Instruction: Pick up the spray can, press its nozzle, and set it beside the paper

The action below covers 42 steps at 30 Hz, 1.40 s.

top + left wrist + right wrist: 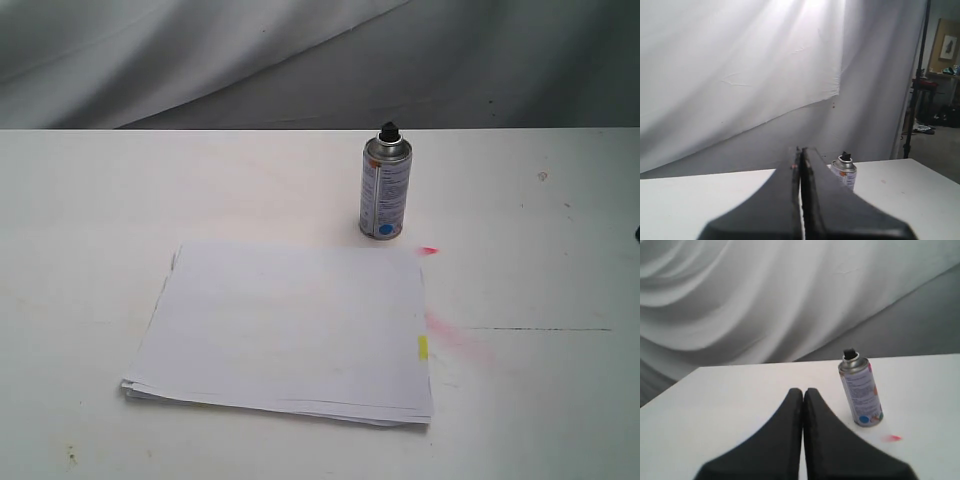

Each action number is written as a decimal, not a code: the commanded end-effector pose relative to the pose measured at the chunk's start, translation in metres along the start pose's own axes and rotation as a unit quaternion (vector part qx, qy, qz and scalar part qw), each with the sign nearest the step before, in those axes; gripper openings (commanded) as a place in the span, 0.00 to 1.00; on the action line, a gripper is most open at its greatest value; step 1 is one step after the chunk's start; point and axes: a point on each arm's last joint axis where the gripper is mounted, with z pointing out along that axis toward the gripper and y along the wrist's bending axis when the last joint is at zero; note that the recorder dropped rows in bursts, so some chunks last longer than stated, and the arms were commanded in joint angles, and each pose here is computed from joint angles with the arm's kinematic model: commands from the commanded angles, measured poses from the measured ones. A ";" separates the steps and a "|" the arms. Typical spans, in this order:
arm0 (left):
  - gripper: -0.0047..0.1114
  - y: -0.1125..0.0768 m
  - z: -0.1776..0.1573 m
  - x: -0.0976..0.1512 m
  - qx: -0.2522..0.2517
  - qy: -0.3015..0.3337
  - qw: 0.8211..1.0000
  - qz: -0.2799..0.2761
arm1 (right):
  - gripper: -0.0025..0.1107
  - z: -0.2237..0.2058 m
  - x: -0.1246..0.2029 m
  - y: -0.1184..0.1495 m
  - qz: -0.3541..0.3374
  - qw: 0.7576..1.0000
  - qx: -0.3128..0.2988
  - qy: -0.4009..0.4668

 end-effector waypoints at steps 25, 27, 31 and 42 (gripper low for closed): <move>0.04 0.003 0.002 0.002 -0.010 0.001 1.000 -0.005 | 0.02 0.004 0.011 -0.020 0.006 0.997 0.080 0.004; 0.04 0.000 -0.003 -0.001 -0.006 -0.016 1.000 0.004 | 0.02 0.000 0.006 -0.027 0.009 0.993 0.117 -0.019; 0.04 -0.010 -0.020 -0.008 0.007 -0.071 0.997 0.031 | 0.02 -0.011 -0.001 -0.044 0.015 0.975 0.210 -0.065; 0.04 -0.018 -0.034 -0.011 0.016 -0.112 0.992 0.052 | 0.02 -0.049 -0.014 -0.027 -0.013 0.960 0.203 -0.193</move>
